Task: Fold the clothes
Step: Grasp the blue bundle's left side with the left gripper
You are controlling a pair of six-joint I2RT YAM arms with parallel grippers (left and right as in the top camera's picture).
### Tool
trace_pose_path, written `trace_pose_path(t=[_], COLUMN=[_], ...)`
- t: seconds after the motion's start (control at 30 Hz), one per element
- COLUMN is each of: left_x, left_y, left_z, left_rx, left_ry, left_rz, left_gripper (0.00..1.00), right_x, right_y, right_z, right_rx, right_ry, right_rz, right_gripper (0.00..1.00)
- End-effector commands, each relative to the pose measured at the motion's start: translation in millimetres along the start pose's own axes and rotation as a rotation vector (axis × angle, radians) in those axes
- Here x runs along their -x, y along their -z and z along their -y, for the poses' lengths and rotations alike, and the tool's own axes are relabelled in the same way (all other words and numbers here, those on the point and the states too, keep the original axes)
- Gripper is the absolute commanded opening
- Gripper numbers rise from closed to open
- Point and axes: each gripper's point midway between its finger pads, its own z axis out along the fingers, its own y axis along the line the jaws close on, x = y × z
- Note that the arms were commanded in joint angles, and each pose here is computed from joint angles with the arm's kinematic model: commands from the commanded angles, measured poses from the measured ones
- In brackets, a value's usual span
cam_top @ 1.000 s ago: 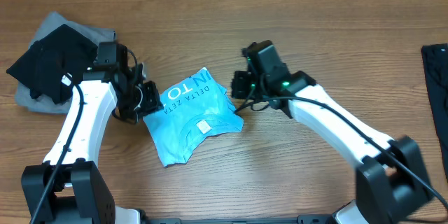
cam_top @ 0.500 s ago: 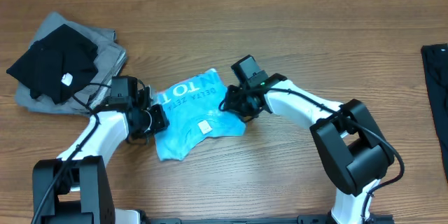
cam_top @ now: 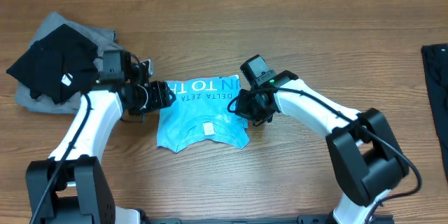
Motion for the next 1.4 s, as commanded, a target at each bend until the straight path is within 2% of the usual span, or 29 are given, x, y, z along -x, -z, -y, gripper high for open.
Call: trace_pose_path(t=[0.0, 0.03, 0.07, 0.27, 0.4, 0.57, 0.8, 1.07, 1.23, 1.37], left_x=[12.1, 11.0, 9.7, -14.4, -34.6, -48.4, -62.3, -77.5, -85.2, -86.4], left_y=[19.8, 23.3, 24.7, 14.9, -11.7, -43.7, -73.6, -101.9, -116.6, -120.8], left_z=[0.0, -5.5, -10.1, -43.0, -46.3, -43.8, -53.4, -37.0, -20.1, -13.1], left_rx=[-0.009, -0.005, 0.0, 0.014, -0.059, -0.147, -0.132, -0.141, -0.136, -0.134], left_ry=[-0.035, -0.011, 0.005, 0.042, 0.029, 0.05, 0.054, -0.035, -0.091, -0.099], left_rz=[0.005, -0.002, -0.007, -0.098, -0.197, -0.288, -0.359, -0.42, -0.443, -0.444], left_gripper=[0.82, 0.94, 1.0, 1.0, 1.0, 0.98, 0.96, 0.92, 0.82, 0.66], right_x=[6.3, 4.2, 3.0, 11.7, 21.6, 18.6, 2.6, 0.3, 0.1, 0.2], right_y=[27.5, 27.8, 28.1, 28.9, 20.7, -2.4, -36.8, -44.9, -44.9, -44.9], right_z=[-24.4, -31.9, -37.5, -63.8, -52.7, -41.6, -23.8, -18.9, -18.8, -18.9], right_rx=[0.089, 0.124, 0.15, 0.227, 0.167, 0.129, 0.083, 0.071, 0.07, 0.07], right_ry=[0.201, 0.225, 0.238, 0.286, 0.177, 0.149, 0.048, 0.0, 0.0, 0.0], right_rz=[0.062, 0.054, 0.05, 0.12, 0.164, 0.118, 0.003, -0.019, -0.02, -0.019], right_gripper=[0.04, 0.04, 0.04, 0.04, 0.05, 0.05, 0.04, 0.04, 0.04, 0.04])
